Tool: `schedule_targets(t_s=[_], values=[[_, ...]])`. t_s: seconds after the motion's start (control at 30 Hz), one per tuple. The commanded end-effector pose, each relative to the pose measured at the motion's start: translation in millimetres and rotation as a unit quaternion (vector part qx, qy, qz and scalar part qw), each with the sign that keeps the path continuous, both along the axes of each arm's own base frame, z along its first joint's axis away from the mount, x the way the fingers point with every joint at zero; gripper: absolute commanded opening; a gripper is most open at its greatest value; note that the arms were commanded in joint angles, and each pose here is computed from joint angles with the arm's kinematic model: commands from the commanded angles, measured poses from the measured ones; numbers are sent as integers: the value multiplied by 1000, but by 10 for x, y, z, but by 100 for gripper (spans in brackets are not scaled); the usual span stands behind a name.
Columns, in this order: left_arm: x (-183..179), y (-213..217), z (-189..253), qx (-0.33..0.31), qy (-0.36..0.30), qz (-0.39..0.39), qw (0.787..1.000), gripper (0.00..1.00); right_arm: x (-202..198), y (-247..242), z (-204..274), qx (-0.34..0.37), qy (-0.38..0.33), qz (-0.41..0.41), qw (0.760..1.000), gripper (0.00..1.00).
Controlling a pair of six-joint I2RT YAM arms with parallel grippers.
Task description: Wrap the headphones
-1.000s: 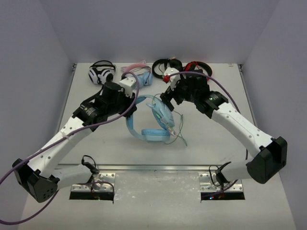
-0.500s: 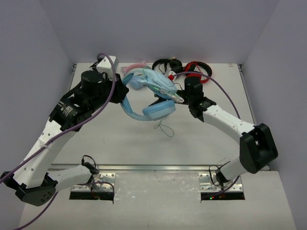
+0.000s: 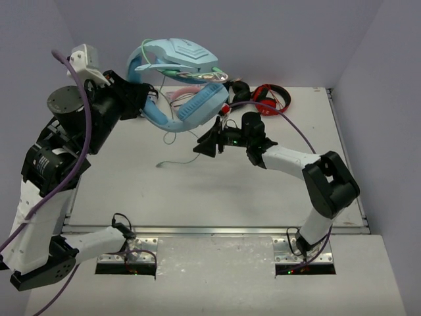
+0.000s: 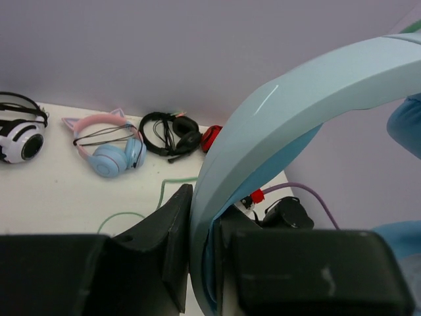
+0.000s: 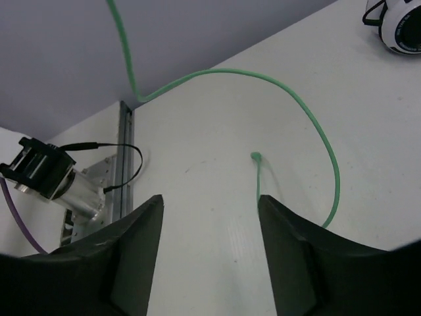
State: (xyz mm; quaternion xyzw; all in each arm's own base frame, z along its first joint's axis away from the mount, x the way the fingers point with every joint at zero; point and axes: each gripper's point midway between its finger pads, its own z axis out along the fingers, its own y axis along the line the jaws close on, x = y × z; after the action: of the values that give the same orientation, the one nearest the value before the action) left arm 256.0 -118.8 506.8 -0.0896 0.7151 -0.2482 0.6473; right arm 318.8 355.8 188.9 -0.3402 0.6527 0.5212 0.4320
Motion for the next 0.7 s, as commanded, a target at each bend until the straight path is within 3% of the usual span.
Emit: schedule_targets(t_s=[0.0, 0.07, 0.17, 0.2, 0.3, 0.4, 0.67], values=[[-23, -52, 406, -64, -44, -9, 997, 0, -17, 75, 458, 59, -56, 11, 997, 63], [-16, -53, 406, -63, -44, -8, 997, 0, 31, 99, 462, 50, -52, 10, 997, 52], [-21, -21, 419, -66, -48, -1, 997, 0, 34, 159, 415, 38, -44, 20, 998, 52], [-24, -28, 419, -65, -48, -3, 997, 0, 19, 164, 419, 38, -46, 21, 998, 55], [-28, -45, 399, -65, -45, -8, 997, 0, -73, 177, 480, 48, -74, 10, 996, 80], [-40, -73, 400, -70, -46, -16, 996, 0, -216, 225, 638, 79, -92, 32, 992, 90], [-67, -121, 424, -76, -46, -30, 996, 0, -229, 532, 781, 93, -96, 49, 990, 88]])
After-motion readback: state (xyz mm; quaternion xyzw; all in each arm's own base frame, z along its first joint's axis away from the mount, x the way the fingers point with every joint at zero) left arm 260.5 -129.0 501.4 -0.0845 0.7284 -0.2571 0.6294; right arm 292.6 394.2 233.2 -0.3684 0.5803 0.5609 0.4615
